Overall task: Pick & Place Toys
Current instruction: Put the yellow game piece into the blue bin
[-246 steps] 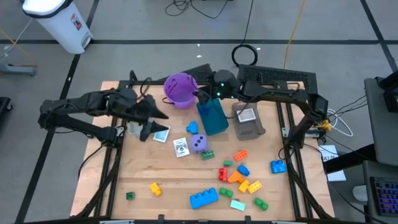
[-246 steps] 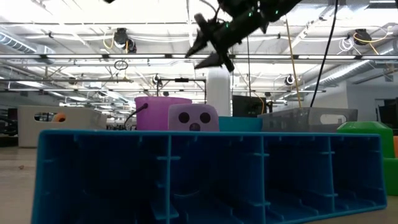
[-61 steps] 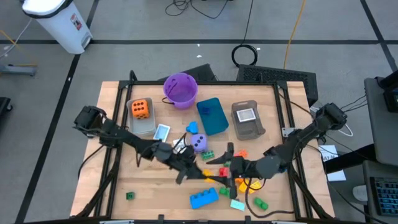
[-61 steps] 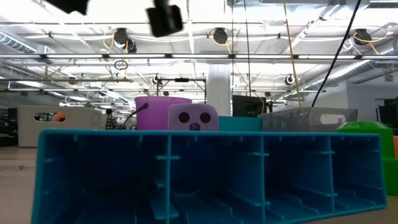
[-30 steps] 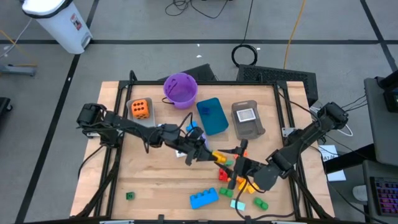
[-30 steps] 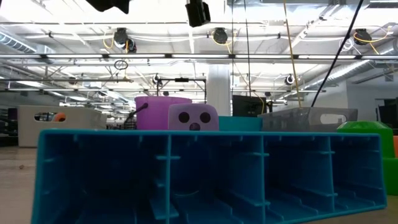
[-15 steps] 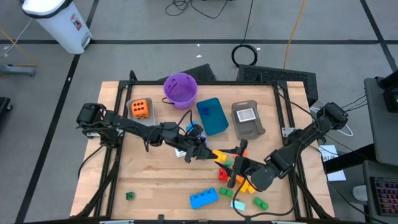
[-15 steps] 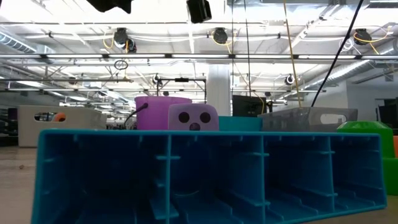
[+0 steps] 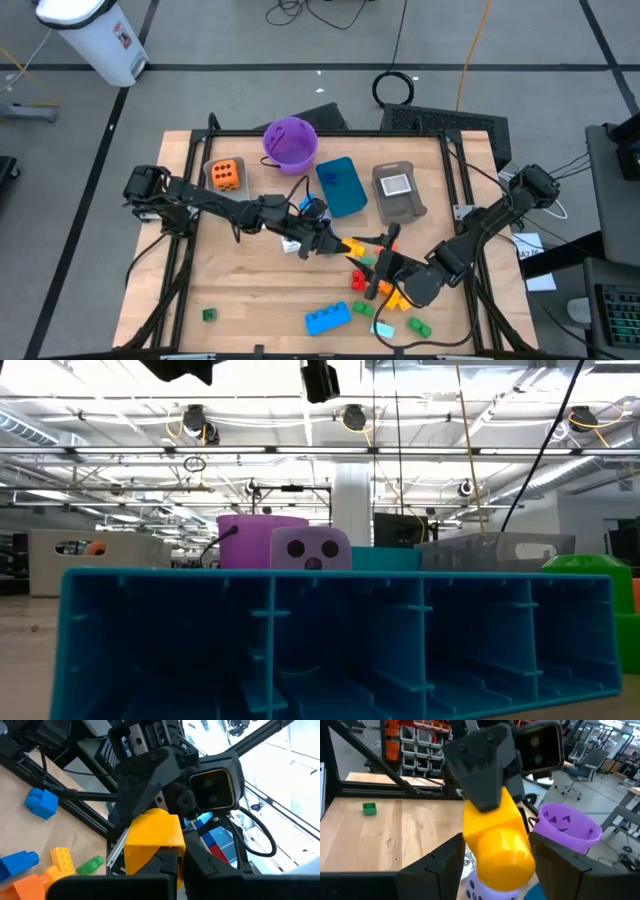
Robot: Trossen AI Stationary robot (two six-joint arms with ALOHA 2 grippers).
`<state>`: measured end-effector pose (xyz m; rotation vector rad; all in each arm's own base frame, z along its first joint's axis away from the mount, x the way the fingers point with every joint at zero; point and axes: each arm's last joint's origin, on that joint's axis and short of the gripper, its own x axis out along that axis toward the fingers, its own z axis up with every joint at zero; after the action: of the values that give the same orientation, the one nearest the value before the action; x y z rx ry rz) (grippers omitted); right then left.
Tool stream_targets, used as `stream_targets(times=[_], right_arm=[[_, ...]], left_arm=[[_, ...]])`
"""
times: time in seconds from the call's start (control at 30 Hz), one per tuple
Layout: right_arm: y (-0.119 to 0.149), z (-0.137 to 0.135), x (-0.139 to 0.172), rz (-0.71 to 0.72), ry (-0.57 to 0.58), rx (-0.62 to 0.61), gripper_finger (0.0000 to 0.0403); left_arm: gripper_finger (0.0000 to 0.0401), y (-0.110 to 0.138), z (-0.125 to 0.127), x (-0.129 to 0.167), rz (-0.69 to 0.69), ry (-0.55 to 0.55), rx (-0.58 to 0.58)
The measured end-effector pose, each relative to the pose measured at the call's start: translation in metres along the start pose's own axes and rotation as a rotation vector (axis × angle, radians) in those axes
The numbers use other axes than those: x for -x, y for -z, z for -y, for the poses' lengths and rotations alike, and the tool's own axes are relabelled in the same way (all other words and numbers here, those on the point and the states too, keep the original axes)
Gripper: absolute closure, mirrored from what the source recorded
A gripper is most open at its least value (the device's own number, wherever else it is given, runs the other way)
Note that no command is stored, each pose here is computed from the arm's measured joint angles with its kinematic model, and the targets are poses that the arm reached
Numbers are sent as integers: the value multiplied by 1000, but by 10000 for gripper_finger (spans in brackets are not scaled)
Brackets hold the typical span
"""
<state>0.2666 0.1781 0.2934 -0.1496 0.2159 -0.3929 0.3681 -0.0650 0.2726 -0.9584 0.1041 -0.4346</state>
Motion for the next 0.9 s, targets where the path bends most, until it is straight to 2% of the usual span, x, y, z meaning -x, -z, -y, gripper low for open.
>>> stream_targets(times=[0.2, 0.47, 0.73, 0.9], right_arm=[[-9, -1, 0, 55, -5, 15, 197], [-11, -1, 0, 67, -9, 37, 251], [-11, -1, 0, 65, -7, 39, 273], [-10, -1, 0, 64, -7, 42, 282]], left_arm=[[371, 1, -1, 0, -8, -11, 6], [394, 0, -2, 0, -5, -14, 4], [360, 0, -2, 0, -6, -11, 5], [370, 0, -2, 0, -6, -10, 5]])
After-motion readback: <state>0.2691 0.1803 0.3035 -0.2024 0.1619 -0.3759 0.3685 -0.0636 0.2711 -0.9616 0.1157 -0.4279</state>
